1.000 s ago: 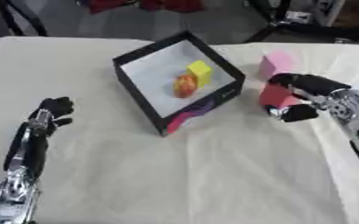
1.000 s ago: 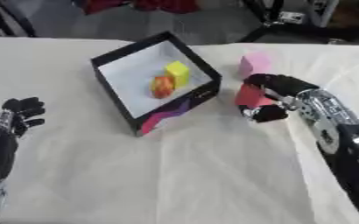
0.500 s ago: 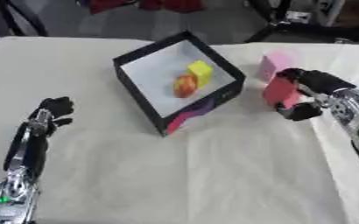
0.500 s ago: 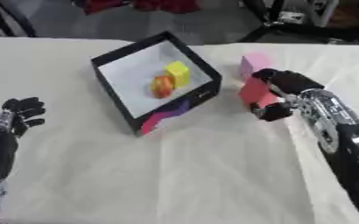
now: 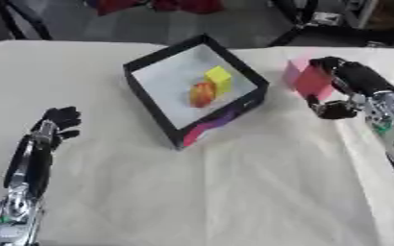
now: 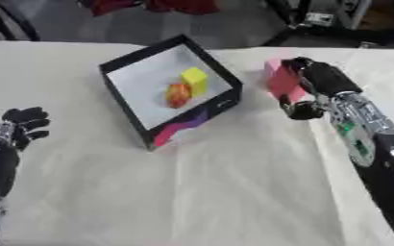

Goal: Pick up objects on the table and place them in the box.

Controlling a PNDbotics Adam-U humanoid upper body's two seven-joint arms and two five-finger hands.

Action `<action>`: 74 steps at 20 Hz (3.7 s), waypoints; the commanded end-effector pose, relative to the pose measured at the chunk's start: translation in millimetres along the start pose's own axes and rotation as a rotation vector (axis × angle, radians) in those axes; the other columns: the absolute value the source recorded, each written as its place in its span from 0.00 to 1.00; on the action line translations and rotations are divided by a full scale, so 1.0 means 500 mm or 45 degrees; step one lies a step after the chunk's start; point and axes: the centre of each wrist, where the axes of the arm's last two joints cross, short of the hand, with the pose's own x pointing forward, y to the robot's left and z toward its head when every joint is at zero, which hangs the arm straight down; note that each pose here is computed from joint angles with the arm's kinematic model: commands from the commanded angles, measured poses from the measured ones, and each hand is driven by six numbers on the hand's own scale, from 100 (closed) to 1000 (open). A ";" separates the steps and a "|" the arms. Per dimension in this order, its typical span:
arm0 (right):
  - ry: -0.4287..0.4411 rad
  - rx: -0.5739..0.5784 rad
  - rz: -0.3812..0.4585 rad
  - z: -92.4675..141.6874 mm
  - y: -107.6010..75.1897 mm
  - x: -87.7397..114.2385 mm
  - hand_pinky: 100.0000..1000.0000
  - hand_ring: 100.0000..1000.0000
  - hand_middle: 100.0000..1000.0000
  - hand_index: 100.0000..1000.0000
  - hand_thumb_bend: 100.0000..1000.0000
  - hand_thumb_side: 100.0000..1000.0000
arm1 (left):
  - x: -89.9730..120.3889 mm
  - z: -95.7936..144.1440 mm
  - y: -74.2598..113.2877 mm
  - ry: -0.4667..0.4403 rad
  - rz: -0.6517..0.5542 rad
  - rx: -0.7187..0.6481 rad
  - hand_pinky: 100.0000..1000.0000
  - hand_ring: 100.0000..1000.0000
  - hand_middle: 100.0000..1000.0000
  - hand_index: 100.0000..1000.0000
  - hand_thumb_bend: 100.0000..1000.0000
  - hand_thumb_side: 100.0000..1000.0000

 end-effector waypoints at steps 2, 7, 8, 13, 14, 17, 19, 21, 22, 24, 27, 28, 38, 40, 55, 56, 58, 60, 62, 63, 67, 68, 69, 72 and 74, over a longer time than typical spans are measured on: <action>-0.106 -0.172 0.026 -0.004 -0.089 0.022 0.57 0.39 0.80 0.95 0.00 0.00 | 0.010 -0.004 0.010 -0.024 -0.019 -0.001 0.76 0.77 0.70 0.80 0.04 1.00; -0.268 -0.272 0.021 -0.024 -0.168 0.079 0.58 0.39 0.80 0.95 0.00 0.00 | 0.009 -0.003 0.008 -0.021 -0.019 -0.006 0.76 0.77 0.70 0.80 0.04 1.00; -0.301 -0.278 0.020 -0.032 -0.181 0.091 0.58 0.39 0.80 0.95 0.00 0.00 | 0.009 -0.003 0.008 -0.021 -0.018 -0.008 0.76 0.77 0.70 0.80 0.04 1.00; -0.521 -0.193 0.019 -0.093 -0.205 0.153 0.61 0.41 0.82 0.96 0.00 0.00 | 0.013 -0.008 -0.001 -0.035 -0.006 -0.027 0.76 0.77 0.70 0.80 0.04 1.00; -0.550 -0.168 0.023 -0.109 -0.202 0.162 0.61 0.41 0.82 0.96 0.00 0.00 | 0.014 -0.009 -0.003 -0.040 -0.002 -0.032 0.76 0.77 0.70 0.80 0.04 1.00; -0.606 -0.093 0.016 -0.154 -0.179 0.185 0.62 0.41 0.82 0.97 0.00 0.00 | 0.021 -0.016 -0.011 -0.058 0.011 -0.050 0.76 0.77 0.70 0.80 0.04 1.00; -0.619 -0.042 -0.003 -0.179 -0.156 0.192 0.63 0.41 0.82 0.97 0.00 0.00 | 0.026 -0.021 -0.016 -0.073 0.019 -0.060 0.76 0.77 0.70 0.80 0.04 1.00; -0.619 0.000 -0.032 -0.199 -0.132 0.193 0.64 0.43 0.82 0.96 0.00 0.00 | 0.029 -0.025 -0.020 -0.084 0.026 -0.067 0.76 0.77 0.70 0.80 0.04 1.00; -0.614 0.017 -0.047 -0.207 -0.121 0.193 0.64 0.43 0.82 0.97 0.00 0.00 | 0.031 -0.027 -0.022 -0.088 0.030 -0.071 0.76 0.77 0.70 0.80 0.04 1.00; -0.615 0.054 -0.074 -0.219 -0.098 0.192 0.64 0.45 0.83 0.97 0.00 0.00 | 0.032 -0.029 -0.026 -0.092 0.038 -0.079 0.76 0.77 0.70 0.80 0.04 1.00; -0.634 0.082 -0.115 -0.226 -0.072 0.192 0.66 0.51 0.84 0.98 0.00 0.10 | 0.034 -0.031 -0.031 -0.098 0.046 -0.096 0.76 0.77 0.70 0.80 0.04 1.00; -0.636 0.090 -0.124 -0.228 -0.065 0.192 0.67 0.54 0.85 0.98 0.00 0.16 | 0.034 -0.031 -0.032 -0.099 0.046 -0.100 0.76 0.77 0.70 0.80 0.04 1.00; -0.660 0.149 -0.187 -0.223 -0.039 0.183 0.83 0.87 0.94 0.99 0.00 0.88 | 0.033 -0.030 -0.032 -0.095 0.041 -0.102 0.76 0.77 0.70 0.80 0.04 1.00; -0.666 0.146 -0.218 -0.220 -0.041 0.181 0.85 0.90 0.94 0.99 0.00 0.91 | 0.032 -0.029 -0.031 -0.092 0.039 -0.098 0.76 0.77 0.70 0.80 0.04 1.00; -0.566 -0.038 -0.416 -0.169 -0.126 0.119 0.89 0.93 0.94 0.99 0.00 0.82 | 0.024 -0.021 -0.020 -0.068 0.021 -0.074 0.76 0.77 0.70 0.80 0.04 1.00; -0.511 -0.059 -0.405 -0.164 -0.128 0.103 0.89 0.93 0.94 0.99 0.00 0.80 | 0.023 -0.020 -0.019 -0.065 0.019 -0.072 0.76 0.77 0.70 0.80 0.04 1.00; -0.397 -0.098 -0.388 -0.156 -0.128 0.072 0.89 0.92 0.94 0.99 0.00 0.79 | 0.022 -0.019 -0.017 -0.061 0.017 -0.069 0.76 0.77 0.70 0.80 0.04 1.00; -0.283 -0.127 -0.375 -0.147 -0.121 0.039 0.89 0.92 0.94 0.99 0.00 0.78 | 0.020 -0.018 -0.015 -0.056 0.014 -0.066 0.76 0.77 0.70 0.80 0.04 1.00; -0.202 -0.137 -0.360 -0.140 -0.113 0.014 0.89 0.93 0.94 0.99 0.00 0.77 | 0.019 -0.017 -0.014 -0.054 0.012 -0.064 0.76 0.77 0.70 0.80 0.04 1.00; -0.154 -0.137 -0.346 -0.134 -0.107 -0.002 0.89 0.93 0.94 0.99 0.00 0.77 | 0.019 -0.017 -0.014 -0.053 0.010 -0.063 0.76 0.77 0.70 0.80 0.04 1.00; 0.021 -0.096 -0.293 -0.110 -0.069 -0.049 0.90 0.94 0.95 1.00 0.00 0.73 | 0.017 -0.014 -0.008 -0.045 0.003 -0.049 0.76 0.77 0.70 0.80 0.04 1.00; 0.055 -0.075 -0.282 -0.106 -0.058 -0.056 0.90 0.94 0.96 1.00 0.00 0.73 | 0.017 -0.014 -0.008 -0.044 0.002 -0.048 0.76 0.77 0.70 0.80 0.04 1.00; 0.080 -0.056 -0.272 -0.103 -0.050 -0.061 0.90 0.94 0.96 1.00 0.00 0.73 | 0.016 -0.014 -0.008 -0.044 0.001 -0.048 0.76 0.77 0.70 0.80 0.04 1.00; 0.130 -0.002 -0.252 -0.092 -0.028 -0.072 0.91 0.96 0.99 1.00 0.00 0.63 | 0.016 -0.013 -0.007 -0.043 0.000 -0.044 0.76 0.77 0.70 0.80 0.04 1.00; 0.133 0.029 -0.229 -0.087 -0.020 -0.074 0.91 0.96 1.00 1.00 0.00 0.53 | 0.016 -0.013 -0.006 -0.042 -0.001 -0.041 0.76 0.77 0.70 0.80 0.04 1.00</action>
